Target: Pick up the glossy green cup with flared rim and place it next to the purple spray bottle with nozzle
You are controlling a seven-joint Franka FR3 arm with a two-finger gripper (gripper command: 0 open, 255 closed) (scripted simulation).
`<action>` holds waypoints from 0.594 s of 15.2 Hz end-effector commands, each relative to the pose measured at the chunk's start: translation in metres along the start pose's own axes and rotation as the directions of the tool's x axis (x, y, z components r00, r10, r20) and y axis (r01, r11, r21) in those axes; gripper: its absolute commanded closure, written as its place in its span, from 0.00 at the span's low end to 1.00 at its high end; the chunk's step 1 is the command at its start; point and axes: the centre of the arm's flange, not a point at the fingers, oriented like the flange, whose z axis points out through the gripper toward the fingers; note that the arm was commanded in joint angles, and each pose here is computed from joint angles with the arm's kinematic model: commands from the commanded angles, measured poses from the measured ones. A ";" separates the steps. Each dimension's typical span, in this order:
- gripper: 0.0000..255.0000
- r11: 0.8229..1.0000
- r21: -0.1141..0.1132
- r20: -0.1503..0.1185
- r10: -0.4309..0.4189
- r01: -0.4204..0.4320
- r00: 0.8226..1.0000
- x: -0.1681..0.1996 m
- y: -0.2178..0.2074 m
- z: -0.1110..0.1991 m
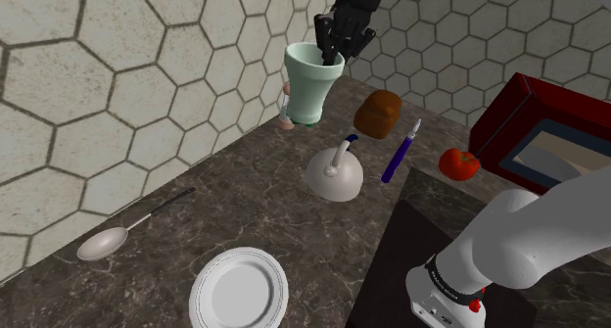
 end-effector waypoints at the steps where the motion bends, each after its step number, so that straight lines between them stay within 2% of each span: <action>1: 1.00 1.000 0.000 -0.001 -0.002 0.002 1.000 0.011 0.023 -0.002; 9: 1.00 1.000 0.000 -0.001 -0.002 0.002 1.000 0.054 0.119 -0.013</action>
